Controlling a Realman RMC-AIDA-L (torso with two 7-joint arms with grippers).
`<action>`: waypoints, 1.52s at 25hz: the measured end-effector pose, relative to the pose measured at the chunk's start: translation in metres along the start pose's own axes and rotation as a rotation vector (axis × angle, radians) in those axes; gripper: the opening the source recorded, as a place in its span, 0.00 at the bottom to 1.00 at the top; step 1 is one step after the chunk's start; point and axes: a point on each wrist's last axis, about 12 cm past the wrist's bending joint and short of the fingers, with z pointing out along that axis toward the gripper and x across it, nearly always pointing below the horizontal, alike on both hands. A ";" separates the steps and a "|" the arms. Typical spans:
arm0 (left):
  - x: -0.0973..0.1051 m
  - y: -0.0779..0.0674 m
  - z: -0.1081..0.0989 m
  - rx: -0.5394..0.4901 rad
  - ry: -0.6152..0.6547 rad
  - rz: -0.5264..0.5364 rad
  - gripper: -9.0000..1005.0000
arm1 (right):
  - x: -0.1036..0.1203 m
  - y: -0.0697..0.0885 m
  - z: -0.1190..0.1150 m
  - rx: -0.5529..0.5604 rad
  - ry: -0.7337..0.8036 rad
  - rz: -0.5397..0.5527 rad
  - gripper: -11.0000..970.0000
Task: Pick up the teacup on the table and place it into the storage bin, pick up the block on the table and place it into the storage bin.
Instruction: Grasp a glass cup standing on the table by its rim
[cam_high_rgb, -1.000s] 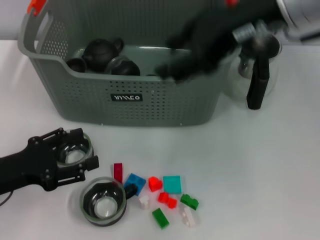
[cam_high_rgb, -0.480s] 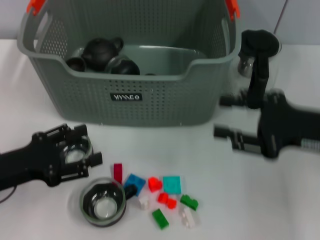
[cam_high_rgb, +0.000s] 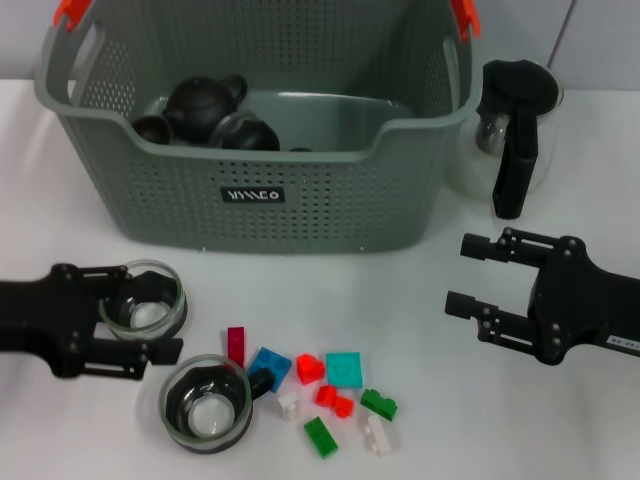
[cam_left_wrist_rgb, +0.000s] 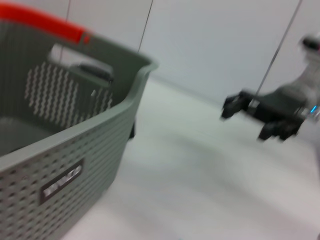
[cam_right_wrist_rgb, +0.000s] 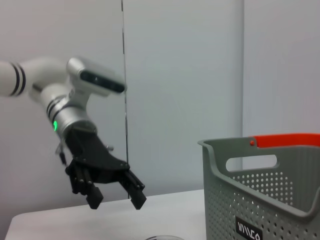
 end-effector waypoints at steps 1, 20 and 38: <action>-0.010 0.000 -0.002 -0.019 0.047 0.005 0.84 | 0.000 0.000 0.000 0.001 0.000 0.002 0.67; -0.092 0.040 0.051 -0.547 0.642 -0.093 0.84 | -0.003 -0.003 0.005 -0.004 -0.003 0.015 0.67; -0.066 0.052 0.098 -0.555 0.756 -0.097 0.80 | -0.003 -0.002 0.006 -0.015 -0.009 0.027 0.67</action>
